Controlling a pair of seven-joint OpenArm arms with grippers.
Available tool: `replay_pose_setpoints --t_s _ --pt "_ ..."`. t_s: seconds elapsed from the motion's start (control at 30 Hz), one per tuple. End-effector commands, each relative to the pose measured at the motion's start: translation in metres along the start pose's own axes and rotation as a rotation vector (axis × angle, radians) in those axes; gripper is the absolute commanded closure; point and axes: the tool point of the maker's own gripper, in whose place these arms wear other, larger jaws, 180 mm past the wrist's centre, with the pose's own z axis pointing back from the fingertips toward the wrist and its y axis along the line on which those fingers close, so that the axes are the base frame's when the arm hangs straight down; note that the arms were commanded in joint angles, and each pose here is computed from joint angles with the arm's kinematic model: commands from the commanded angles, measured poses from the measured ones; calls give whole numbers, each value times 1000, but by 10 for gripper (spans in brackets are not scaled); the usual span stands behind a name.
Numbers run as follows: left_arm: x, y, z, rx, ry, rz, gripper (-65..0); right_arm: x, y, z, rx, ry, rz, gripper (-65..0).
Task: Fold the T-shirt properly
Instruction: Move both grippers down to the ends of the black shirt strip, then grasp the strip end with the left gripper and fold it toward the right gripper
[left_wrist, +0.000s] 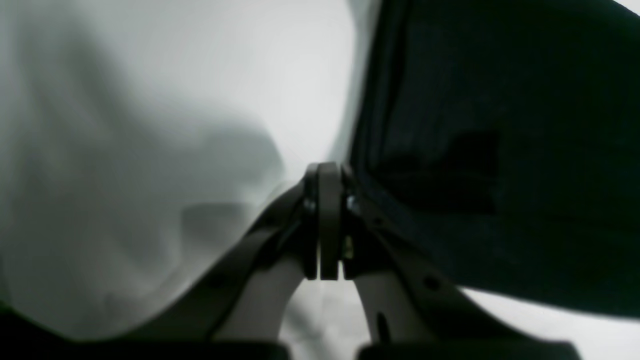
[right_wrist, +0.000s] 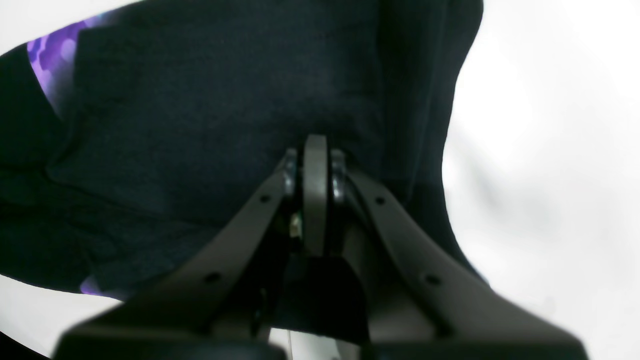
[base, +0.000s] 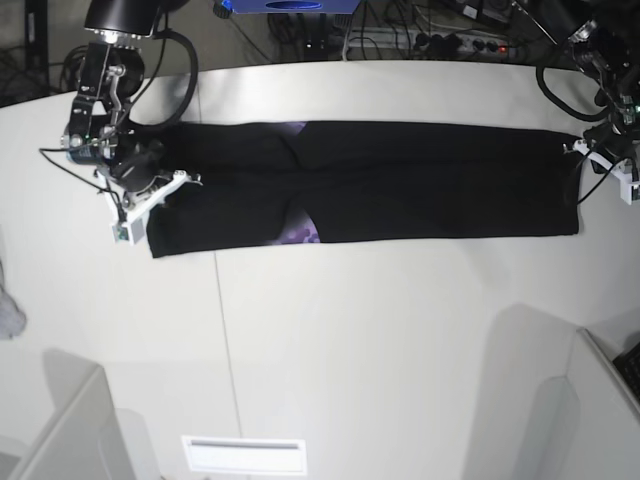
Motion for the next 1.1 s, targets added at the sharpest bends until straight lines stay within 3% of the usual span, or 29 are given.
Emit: replay_pose_setpoints --t_s 0.0,0.27,0.43,0.5,0.57,0.73,0.9,1.07 --pt "10 15 12 14 -49 -13 0 14 1 4 6 -47 13 0" --pt "13 46 51 -34 -207 143 0 11 2 4 9 -40 9 0" --pt "3 50 51 -59 -219 217 -443 8 2 4 10 -34 6 0" --pt "-2 51 46 -67 -208 240 -558 8 2 4 10 -34 6 0" --pt "0 50 42 -77 -211 256 -619 8 2 4 10 -34 6 0" --pt "8 21 15 -174 -162 211 -601 8 3 4 11 -35 5 0" --pt "5 4 -10 -244 -127 272 -601 7 3 4 11 -33 5 0" --pt "-1 -19 -28 -307 -77 257 -601 7 2 4 10 -31 5 0"
